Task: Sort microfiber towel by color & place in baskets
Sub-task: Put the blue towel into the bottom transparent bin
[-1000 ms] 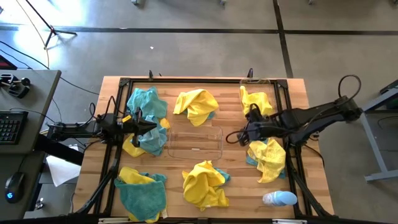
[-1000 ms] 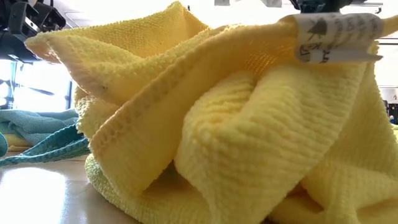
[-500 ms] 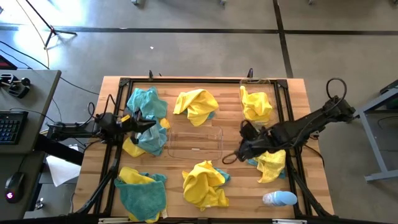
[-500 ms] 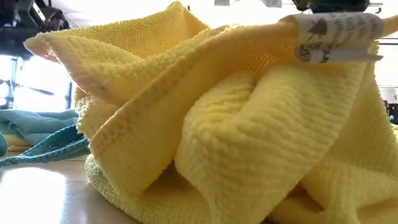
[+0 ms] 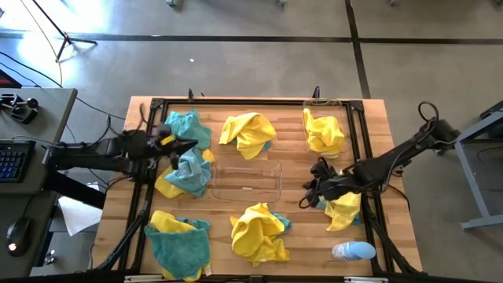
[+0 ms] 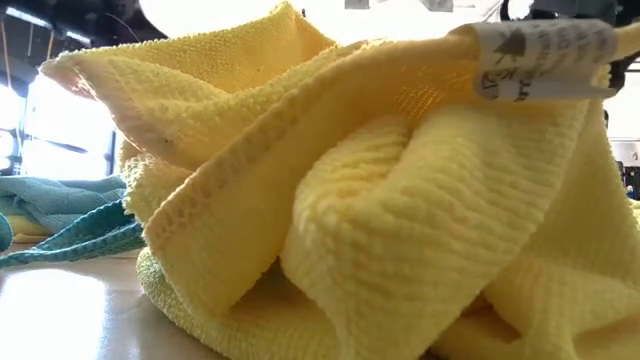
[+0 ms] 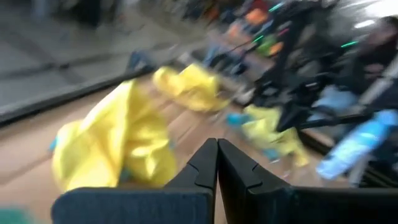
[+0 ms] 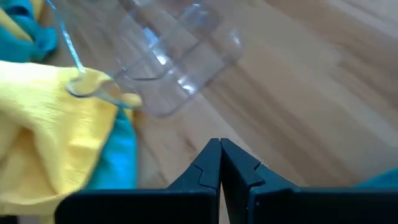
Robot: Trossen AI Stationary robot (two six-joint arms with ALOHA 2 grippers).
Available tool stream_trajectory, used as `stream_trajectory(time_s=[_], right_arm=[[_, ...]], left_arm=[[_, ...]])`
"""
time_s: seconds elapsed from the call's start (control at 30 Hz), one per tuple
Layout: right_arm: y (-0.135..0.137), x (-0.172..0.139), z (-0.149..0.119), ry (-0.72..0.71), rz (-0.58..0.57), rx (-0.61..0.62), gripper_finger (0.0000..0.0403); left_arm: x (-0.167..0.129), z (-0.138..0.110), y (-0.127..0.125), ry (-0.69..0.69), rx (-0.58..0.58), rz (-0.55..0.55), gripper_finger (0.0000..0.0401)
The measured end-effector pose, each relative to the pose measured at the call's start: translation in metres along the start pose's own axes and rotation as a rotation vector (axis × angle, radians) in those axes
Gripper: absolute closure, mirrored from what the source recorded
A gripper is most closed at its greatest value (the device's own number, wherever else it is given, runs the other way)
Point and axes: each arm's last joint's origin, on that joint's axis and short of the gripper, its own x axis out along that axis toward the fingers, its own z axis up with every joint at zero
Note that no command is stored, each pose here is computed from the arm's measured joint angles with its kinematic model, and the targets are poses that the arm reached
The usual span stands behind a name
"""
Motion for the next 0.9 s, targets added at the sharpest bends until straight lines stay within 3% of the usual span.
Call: stream_trajectory(time_s=[0.17, 0.27, 0.37, 0.5, 0.67, 0.9], right_arm=[[-0.016, -0.014, 0.002, 0.051, 0.031, -0.073, 0.0403], [-0.024, -0.023, 0.003, 0.069, 0.030, -0.133, 0.0403], [-0.033, -0.031, 0.002, 0.081, 0.006, -0.192, 0.0403], [-0.042, -0.040, 0.001, 0.097, -0.020, -0.224, 0.0403], [-0.046, -0.048, 0.002, 0.106, 0.016, -0.295, 0.0403], [-0.047, -0.052, 0.002, 0.117, 0.059, -0.335, 0.0403]], left_arm=[[0.014, 0.022, -0.014, 0.198, -0.189, 0.274, 0.0401], [0.024, 0.027, -0.019, 0.295, -0.236, 0.381, 0.0401], [0.038, 0.021, -0.021, 0.341, -0.230, 0.424, 0.0401], [0.053, 0.010, -0.017, 0.413, -0.303, 0.527, 0.0392], [0.062, -0.006, -0.011, 0.556, -0.410, 0.659, 0.0350], [0.075, -0.024, -0.013, 0.770, -0.580, 0.700, 0.0295]])
